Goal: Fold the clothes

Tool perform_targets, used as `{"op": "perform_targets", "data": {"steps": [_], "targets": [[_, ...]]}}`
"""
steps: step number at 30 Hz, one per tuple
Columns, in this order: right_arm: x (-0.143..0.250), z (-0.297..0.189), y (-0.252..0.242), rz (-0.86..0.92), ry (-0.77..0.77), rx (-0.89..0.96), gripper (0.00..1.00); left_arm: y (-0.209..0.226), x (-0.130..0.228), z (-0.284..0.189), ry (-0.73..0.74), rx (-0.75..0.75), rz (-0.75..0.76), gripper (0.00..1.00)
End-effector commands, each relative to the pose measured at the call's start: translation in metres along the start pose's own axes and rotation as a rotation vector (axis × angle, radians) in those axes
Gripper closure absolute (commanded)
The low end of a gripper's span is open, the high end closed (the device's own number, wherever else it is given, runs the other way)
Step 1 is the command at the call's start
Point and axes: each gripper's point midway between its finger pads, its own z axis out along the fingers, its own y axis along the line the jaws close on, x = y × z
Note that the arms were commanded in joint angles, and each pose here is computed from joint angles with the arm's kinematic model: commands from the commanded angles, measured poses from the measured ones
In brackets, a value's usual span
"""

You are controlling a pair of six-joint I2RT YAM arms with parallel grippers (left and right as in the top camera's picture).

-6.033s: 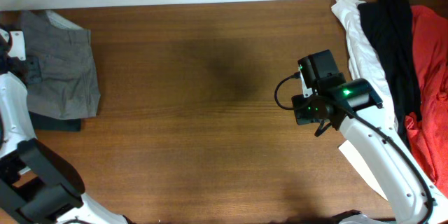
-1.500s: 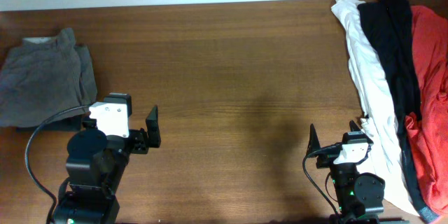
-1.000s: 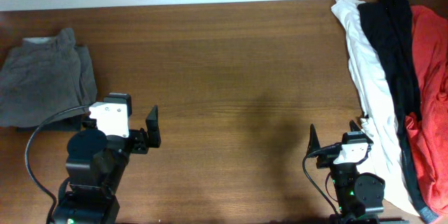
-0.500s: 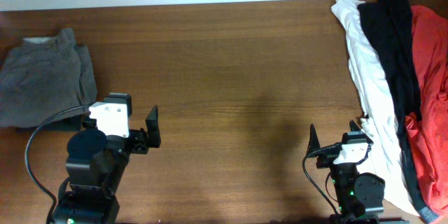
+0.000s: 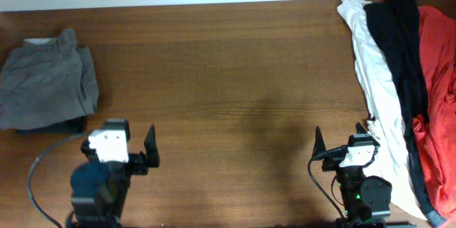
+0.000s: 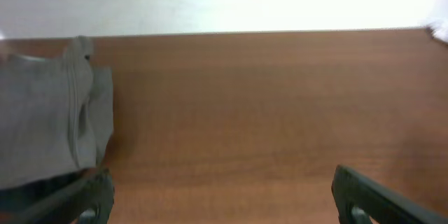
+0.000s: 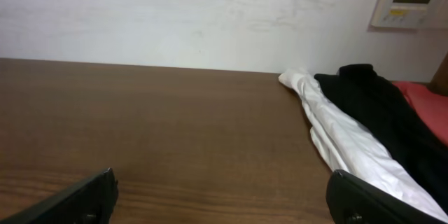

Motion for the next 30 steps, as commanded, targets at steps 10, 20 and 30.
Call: {"op": "perform_targets", "data": {"steps": [10,20,30], "targets": [[0.002,0.0,-0.001,-0.006,0.001,0.0,0.01,0.019,0.038,0.016,-0.415,-0.078,-0.002,0.01],[0.002,0.0,-0.001,-0.006,0.001,0.0,0.01,0.025,0.068,0.026,-0.293,-0.112,-0.006,0.01],[0.002,0.0,-0.001,-0.006,0.001,0.0,0.01,0.025,0.068,0.026,-0.293,-0.112,-0.006,0.01]]}}
